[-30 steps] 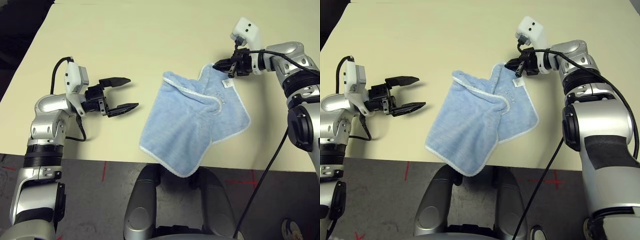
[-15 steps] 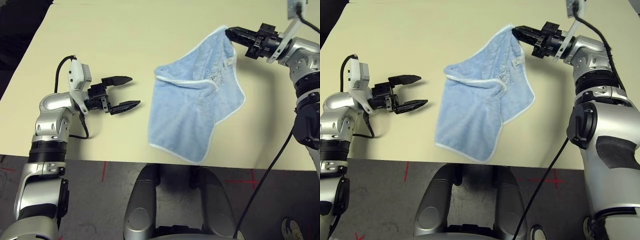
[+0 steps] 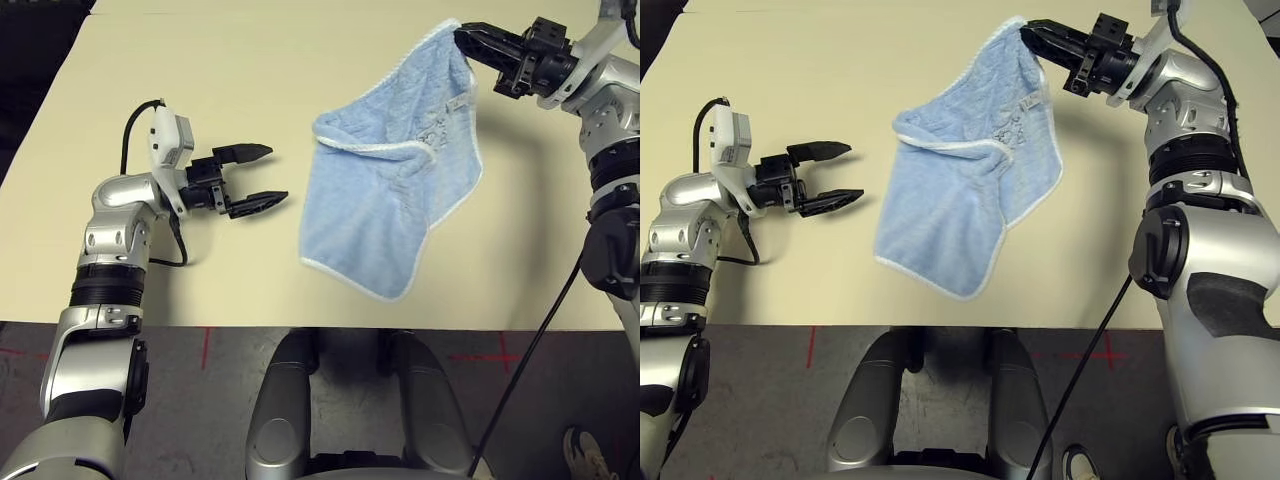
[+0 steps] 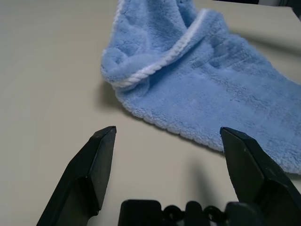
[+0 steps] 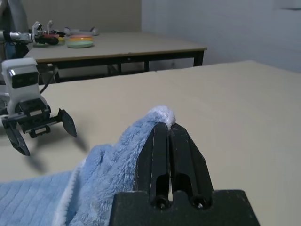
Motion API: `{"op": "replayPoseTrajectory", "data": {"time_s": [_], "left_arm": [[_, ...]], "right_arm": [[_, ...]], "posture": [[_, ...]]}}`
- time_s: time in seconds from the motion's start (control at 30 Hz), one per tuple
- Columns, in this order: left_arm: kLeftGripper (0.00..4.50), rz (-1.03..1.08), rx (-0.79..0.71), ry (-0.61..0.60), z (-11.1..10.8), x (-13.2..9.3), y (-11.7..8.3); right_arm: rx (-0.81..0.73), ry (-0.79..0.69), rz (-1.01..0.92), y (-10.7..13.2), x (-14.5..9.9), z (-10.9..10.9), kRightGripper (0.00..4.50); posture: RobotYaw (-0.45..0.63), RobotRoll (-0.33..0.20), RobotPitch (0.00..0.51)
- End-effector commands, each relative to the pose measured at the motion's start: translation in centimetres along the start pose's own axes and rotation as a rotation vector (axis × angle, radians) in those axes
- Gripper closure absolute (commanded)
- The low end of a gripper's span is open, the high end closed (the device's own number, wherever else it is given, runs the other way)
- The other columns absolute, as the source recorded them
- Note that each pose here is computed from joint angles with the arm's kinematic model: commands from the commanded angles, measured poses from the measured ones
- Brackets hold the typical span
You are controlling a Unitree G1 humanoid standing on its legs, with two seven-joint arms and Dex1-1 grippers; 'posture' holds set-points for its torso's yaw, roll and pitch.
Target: Fold the towel and set it aside.
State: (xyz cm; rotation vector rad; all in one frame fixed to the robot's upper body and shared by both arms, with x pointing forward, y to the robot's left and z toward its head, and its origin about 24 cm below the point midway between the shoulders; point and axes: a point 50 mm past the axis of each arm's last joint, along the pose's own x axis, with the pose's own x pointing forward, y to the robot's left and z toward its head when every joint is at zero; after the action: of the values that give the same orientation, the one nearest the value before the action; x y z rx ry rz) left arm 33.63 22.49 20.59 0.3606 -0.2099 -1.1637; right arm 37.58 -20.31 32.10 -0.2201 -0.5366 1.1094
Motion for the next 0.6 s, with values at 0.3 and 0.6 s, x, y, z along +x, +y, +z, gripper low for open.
{"op": "replayPoseTrajectory", "data": {"time_s": [0.3, 0.6], "left_arm": [[0.0, -0.024, 0.012, 0.012, -0.3, 0.5, 0.5], [0.0, 0.107, -0.045, -0.119, 1.1, 1.9, 2.2]], "right_arm": [[-0.191, -0.352, -0.058, -1.5, 2.8, 10.6, 4.47], [-0.176, -0.401, 0.081, 0.1, 6.2, 11.7, 4.47]], "posture": [[0.06, 0.0, 0.294], [0.06, 0.0, 0.288]]}}
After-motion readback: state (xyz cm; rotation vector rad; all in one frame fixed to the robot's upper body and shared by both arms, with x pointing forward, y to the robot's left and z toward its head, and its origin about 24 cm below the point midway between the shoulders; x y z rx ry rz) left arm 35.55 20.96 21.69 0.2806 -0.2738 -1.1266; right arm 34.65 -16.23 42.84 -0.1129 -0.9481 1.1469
